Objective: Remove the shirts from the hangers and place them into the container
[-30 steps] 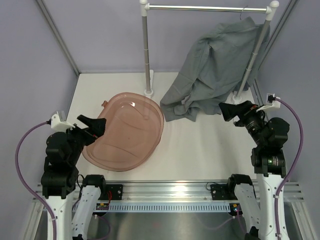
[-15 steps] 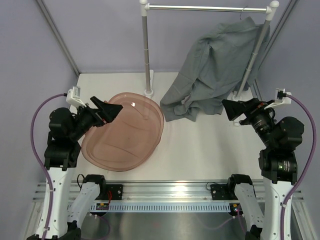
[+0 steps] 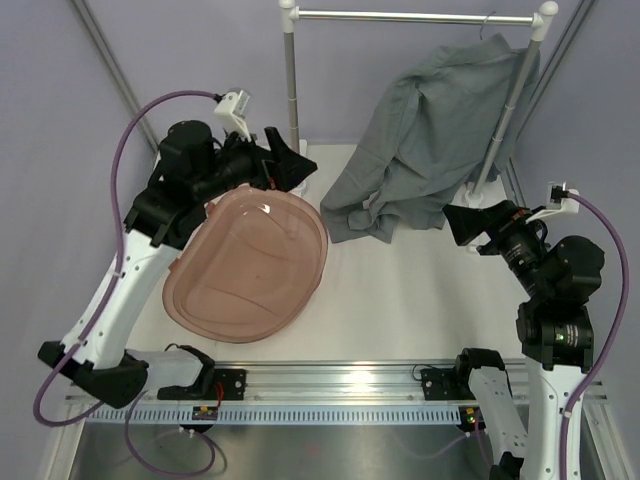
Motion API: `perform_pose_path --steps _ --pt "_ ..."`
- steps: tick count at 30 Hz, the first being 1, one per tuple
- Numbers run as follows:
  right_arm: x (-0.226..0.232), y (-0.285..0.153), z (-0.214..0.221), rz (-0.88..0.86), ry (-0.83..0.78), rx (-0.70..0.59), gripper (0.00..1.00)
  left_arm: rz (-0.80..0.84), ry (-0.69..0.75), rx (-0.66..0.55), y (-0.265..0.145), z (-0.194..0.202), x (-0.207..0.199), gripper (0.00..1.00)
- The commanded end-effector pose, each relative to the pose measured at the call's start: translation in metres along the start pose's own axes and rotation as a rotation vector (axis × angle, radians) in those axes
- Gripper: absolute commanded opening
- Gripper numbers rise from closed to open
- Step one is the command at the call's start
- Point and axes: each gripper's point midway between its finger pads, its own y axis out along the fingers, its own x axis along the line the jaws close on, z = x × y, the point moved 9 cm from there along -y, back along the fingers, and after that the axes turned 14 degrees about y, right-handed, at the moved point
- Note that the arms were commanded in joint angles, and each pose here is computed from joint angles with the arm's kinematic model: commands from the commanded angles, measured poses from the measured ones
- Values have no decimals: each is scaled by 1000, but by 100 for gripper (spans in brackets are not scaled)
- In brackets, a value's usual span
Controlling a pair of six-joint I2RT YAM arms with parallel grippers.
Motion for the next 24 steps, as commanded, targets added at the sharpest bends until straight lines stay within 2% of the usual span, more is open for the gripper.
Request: perform_pose_path --steps 1,2,3,5,7,10,13,15,18,24 --pt "5 -11 -1 11 -29 -27 99 84 161 -147 18 -36 -5 99" --pt "5 -13 0 8 -32 -24 100 115 179 -164 35 -41 -2 99" --pt "5 -16 2 6 -40 -18 100 167 222 -232 44 -52 -4 99" --pt "7 -19 2 6 -47 -9 100 269 251 -232 75 -55 -2 99" --pt "9 -23 4 11 -51 9 99 389 303 -302 92 -64 -7 99" --pt "11 -28 6 2 -49 10 100 448 350 -383 125 -66 -5 99" --pt "13 -31 10 -26 -35 20 100 506 411 -440 160 -68 -9 99" --pt "15 -32 11 -45 -28 29 99 526 433 -421 180 -65 -17 99" --pt "14 -33 14 -47 -31 44 99 562 503 -469 208 -66 -26 99" --pt "17 -45 14 -40 -84 14 99 533 487 -554 244 -54 -23 99"
